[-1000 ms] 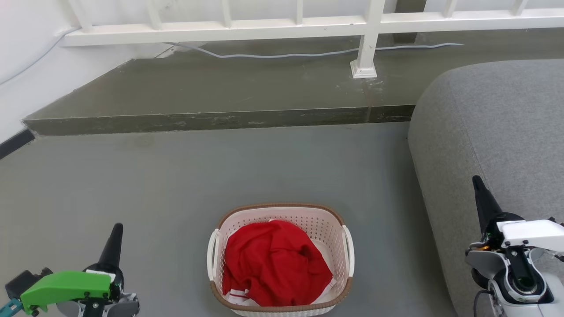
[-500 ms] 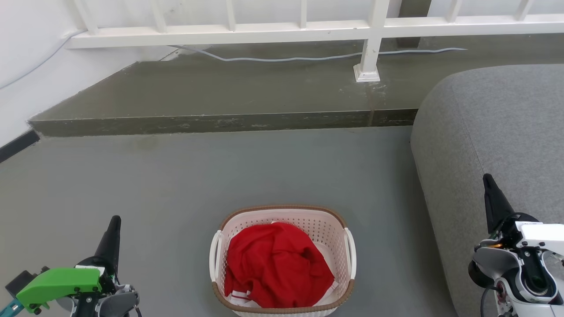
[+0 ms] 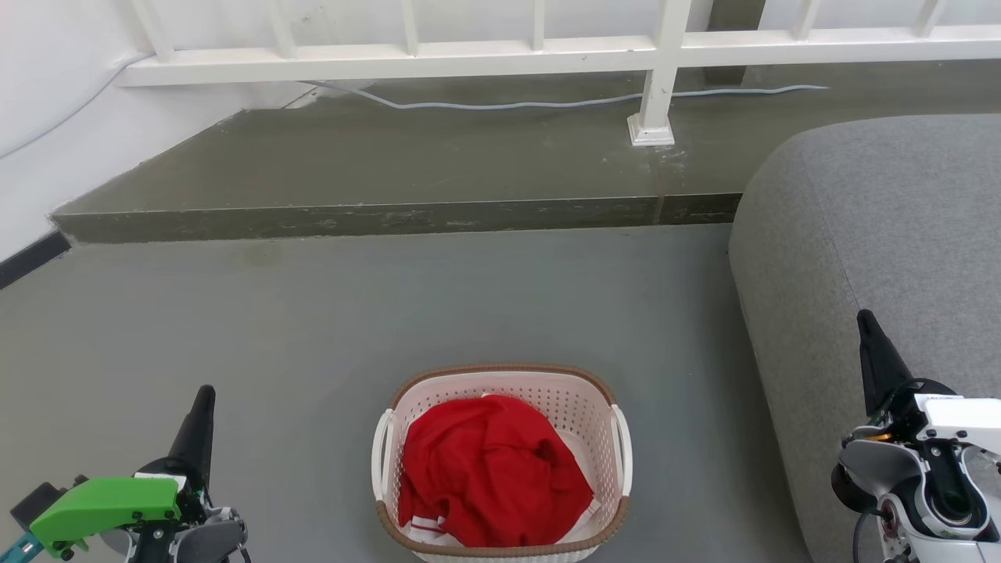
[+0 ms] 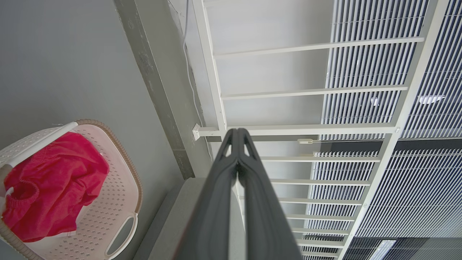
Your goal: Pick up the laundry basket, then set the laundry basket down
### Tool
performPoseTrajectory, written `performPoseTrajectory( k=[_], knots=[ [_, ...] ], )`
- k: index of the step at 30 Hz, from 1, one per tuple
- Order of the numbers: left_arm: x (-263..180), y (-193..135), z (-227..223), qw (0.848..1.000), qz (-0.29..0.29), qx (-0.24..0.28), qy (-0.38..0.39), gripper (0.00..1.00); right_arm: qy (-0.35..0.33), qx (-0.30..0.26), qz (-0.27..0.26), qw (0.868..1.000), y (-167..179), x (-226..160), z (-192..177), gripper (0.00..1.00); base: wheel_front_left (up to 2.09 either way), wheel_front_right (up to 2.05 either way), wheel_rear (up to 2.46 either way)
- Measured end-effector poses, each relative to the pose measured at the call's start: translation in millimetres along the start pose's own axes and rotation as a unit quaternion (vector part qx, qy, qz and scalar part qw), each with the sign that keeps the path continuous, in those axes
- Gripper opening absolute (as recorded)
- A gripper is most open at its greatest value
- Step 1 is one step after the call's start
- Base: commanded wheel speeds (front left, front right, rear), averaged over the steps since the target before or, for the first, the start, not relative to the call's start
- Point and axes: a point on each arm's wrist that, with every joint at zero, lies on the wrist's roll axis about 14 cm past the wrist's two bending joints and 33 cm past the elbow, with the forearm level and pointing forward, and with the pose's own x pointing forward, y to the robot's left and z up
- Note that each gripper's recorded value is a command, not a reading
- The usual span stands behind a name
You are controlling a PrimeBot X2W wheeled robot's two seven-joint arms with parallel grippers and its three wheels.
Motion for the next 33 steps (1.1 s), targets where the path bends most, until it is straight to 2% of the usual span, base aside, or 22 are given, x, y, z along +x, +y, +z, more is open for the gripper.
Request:
performPoseTrajectory(
  k=[33],
  knots=[
    [-0.3, 3.0, 0.9, 1.000, 0.003, -0.001, -0.002, 0.00, 0.001, 0.002, -0.003, 1.000, -2.1, -0.2, -0.4, 0.00, 0.00, 0.00, 0.00]
  ],
)
